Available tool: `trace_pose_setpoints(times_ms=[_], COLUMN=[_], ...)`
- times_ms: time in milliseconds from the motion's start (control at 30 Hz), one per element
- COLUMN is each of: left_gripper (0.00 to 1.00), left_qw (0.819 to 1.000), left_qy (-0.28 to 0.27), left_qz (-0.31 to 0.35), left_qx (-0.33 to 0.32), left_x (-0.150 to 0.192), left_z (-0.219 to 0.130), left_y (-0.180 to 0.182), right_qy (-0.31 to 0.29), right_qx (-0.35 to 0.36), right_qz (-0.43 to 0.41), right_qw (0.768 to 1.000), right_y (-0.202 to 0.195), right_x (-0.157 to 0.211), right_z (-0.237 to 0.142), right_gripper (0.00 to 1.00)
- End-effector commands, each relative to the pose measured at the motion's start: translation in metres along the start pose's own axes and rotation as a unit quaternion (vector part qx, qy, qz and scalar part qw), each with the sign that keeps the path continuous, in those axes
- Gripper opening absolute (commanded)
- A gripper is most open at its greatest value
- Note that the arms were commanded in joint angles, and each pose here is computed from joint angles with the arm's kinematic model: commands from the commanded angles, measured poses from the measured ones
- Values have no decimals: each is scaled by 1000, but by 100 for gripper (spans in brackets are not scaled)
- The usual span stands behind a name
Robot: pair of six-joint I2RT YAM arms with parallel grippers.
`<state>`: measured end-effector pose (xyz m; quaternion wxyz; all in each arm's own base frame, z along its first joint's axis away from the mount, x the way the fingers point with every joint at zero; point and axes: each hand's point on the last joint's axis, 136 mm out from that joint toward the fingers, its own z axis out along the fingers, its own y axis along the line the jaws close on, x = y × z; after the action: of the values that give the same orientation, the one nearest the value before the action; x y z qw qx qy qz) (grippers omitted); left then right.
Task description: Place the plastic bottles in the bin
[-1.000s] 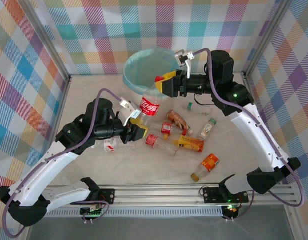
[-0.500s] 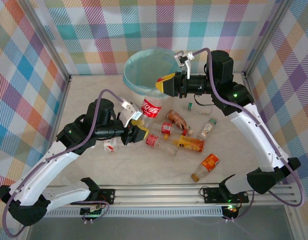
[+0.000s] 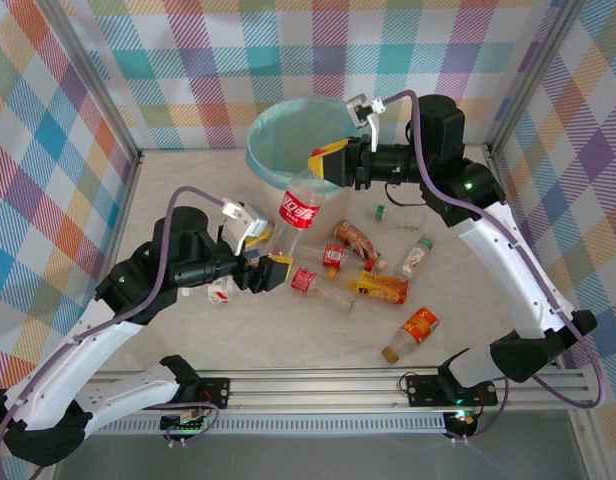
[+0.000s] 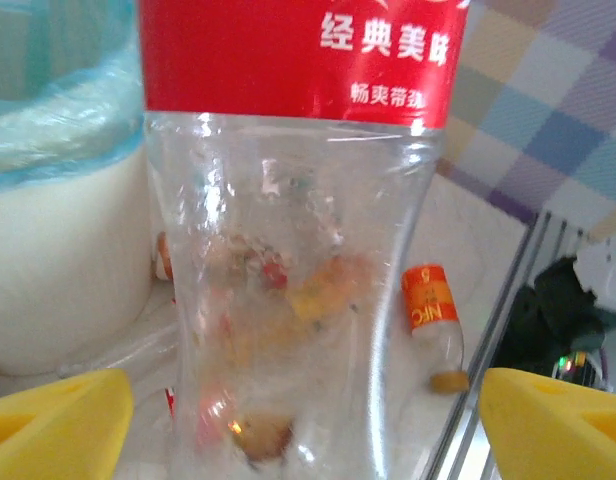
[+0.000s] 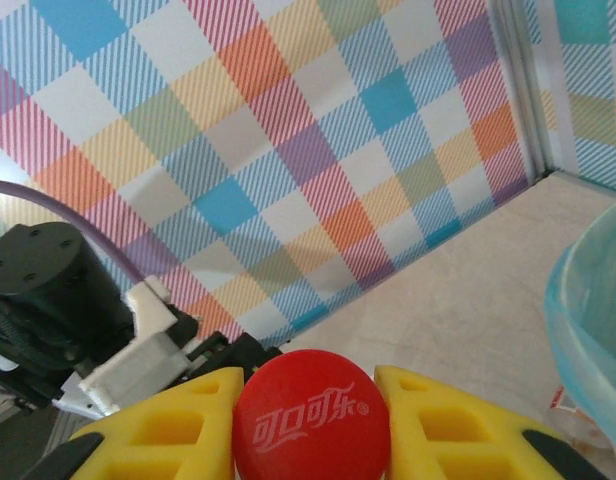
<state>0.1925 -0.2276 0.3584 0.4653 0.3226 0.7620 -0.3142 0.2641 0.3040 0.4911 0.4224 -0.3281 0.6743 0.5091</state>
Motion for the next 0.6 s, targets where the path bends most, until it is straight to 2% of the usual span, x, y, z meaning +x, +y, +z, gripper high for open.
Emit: trace_pose_setpoints(times_ms=[0,33,133,367,567], left_gripper=[95,100,100,100,100], left_qw=[996,995,985,941,931], left_qy=[-64,-75,-110,-158,-158], left_qz=[-31,-38,-60,-127,-138], left_qx=[-45,-61,-120,-271,-298], left_x=[-28,-33,-50,-66,-66], left_z=[-11,-15,-34,-80,-82], left_y=[12,18,35,80,89], right_qy=[-38,-43,-63,-99,-124], right_qx=[32,43,76,138,195], right_qz=[-60,-72,-107,-159,-186], right_qw=[997,996,989,973,955], right_y=[4,2,-4,-26,-52], right_x=[-31,-37,-58,-98,-123], right_z=[-9,-10,-11,-6,-1], right_gripper=[7,6,2,1,1])
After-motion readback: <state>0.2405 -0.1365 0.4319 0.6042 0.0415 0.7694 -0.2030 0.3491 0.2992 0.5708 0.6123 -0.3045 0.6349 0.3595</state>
